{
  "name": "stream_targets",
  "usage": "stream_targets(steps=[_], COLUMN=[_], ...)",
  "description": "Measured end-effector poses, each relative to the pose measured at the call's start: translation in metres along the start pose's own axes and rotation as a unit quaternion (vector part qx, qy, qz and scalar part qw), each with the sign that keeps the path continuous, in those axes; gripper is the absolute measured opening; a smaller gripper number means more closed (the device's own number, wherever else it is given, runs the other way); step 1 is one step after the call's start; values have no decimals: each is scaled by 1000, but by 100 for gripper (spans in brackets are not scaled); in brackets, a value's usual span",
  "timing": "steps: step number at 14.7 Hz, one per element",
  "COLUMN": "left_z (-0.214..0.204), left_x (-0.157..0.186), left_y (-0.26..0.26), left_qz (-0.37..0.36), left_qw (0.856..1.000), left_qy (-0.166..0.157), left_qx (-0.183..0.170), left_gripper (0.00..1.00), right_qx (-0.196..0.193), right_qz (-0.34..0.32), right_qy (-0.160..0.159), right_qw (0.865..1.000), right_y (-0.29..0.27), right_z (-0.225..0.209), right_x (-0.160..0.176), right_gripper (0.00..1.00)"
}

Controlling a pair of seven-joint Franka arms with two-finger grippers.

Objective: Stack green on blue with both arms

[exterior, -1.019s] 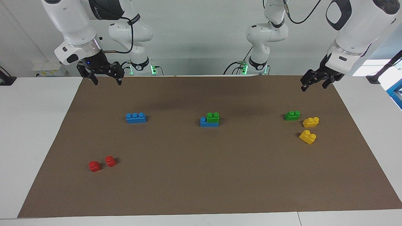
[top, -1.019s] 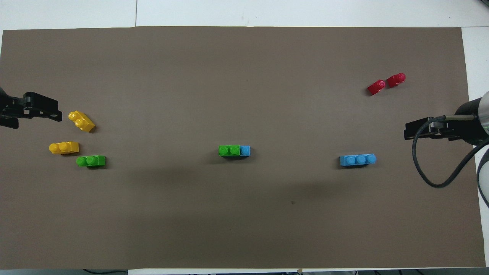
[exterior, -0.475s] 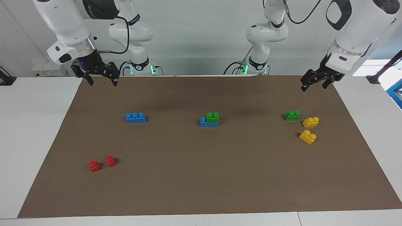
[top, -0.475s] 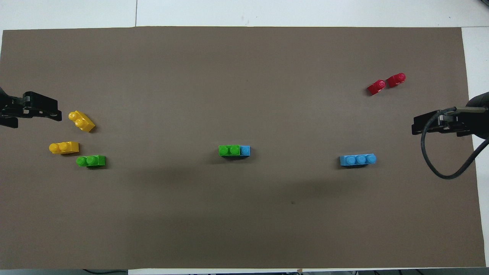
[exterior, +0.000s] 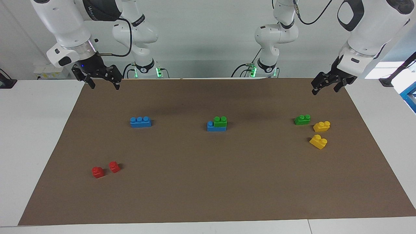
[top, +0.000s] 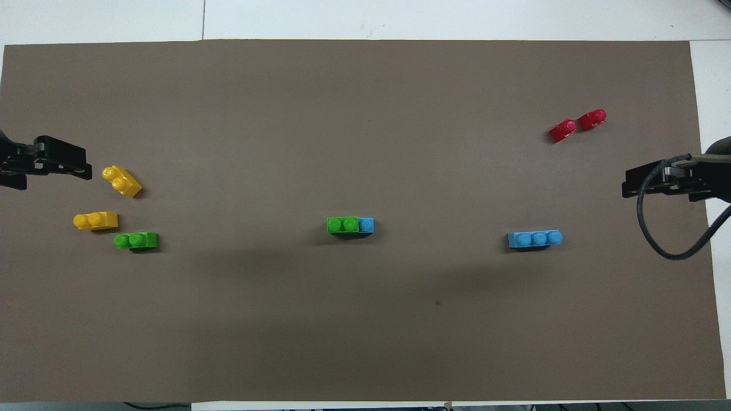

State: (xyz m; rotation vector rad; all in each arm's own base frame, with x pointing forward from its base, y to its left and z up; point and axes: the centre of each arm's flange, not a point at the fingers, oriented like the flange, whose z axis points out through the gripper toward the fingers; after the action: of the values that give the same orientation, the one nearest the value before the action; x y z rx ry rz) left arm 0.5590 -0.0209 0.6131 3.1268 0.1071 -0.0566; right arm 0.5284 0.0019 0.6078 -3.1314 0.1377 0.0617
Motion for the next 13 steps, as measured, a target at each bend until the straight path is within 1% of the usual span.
stream_targets(steps=[6, 13], left_z=[0, -1], left_x=[0, 1], left_y=[0, 0], left_qz=[0, 0], left_qw=[1000, 1000], left_qy=[2, 5], left_qx=[0, -1], left_gripper=[100, 100], right_qx=[2, 2], right_qz=[11, 11], right_qy=[6, 7], right_qw=[1000, 1000], right_y=[12, 11], right_z=[-5, -4], right_x=[4, 23], right_gripper=[100, 100])
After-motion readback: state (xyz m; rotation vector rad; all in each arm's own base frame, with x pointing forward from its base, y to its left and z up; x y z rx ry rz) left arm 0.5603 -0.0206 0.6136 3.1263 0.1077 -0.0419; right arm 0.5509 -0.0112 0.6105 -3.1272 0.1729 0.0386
